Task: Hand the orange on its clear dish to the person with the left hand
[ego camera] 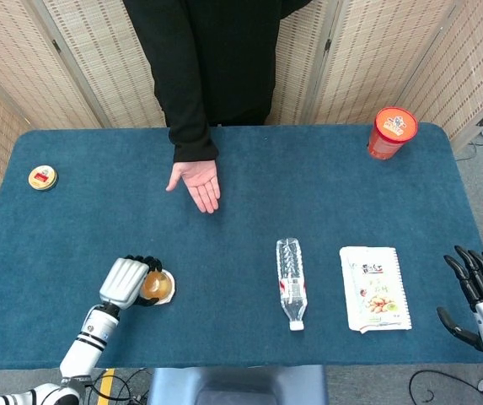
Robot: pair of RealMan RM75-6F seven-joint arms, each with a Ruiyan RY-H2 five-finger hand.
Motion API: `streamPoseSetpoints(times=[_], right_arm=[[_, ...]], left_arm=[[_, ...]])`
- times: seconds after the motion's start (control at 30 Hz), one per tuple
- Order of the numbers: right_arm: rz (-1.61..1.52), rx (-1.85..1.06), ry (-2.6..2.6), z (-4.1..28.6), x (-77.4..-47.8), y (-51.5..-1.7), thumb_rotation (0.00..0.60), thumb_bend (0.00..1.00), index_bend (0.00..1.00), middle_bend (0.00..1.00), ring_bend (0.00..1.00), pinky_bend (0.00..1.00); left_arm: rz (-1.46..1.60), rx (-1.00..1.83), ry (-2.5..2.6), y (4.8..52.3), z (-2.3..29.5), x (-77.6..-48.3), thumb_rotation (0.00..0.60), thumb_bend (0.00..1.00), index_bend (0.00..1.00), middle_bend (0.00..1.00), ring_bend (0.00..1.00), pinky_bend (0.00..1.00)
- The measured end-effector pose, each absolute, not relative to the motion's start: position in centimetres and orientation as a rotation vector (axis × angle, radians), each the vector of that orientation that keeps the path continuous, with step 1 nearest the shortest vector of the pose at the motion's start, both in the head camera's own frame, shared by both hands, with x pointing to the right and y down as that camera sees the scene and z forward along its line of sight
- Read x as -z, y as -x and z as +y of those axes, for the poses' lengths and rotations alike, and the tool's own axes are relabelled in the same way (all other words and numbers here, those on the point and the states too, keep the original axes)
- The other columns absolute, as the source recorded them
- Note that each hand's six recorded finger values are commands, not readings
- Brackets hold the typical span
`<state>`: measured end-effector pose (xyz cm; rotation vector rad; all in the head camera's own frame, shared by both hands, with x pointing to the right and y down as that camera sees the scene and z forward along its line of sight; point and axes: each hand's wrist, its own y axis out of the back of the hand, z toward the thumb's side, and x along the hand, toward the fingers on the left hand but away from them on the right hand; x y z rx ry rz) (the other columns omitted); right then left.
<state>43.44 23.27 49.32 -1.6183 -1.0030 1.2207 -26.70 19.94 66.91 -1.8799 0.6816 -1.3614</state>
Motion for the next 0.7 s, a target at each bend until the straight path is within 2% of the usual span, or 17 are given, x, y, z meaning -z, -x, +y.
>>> streamPoseSetpoints(times=[0.17, 0.4, 0.7], right_arm=[[-1.001, -1.233, 1.629, 22.9, -49.6, -43.7, 0.6, 0.25, 0.0, 0.0, 0.0, 0.0], [-1.009, -1.255, 1.631, 22.3, -49.8, -44.0, 0.6, 0.25, 0.0, 0.0, 0.0, 0.0], [-1.028, -1.286, 1.619, 21.8, -50.1, -44.5, 0.6, 0.25, 0.0, 0.0, 0.0, 0.0]], left_arm=[[0.765, 1.314, 1.848, 25.9, 17.7, -63.0, 0.6, 0.13, 0.53, 0.64, 0.47, 0.5], [0.784, 1.215, 1.734, 22.6, 13.0, -57.6, 0.6, 0.13, 0.51, 0.64, 0.46, 0.5], [0.71, 1.152, 1.747, 16.8, 7.0, -56.5, 0.6, 0.13, 0.5, 0.62, 0.45, 0.46]])
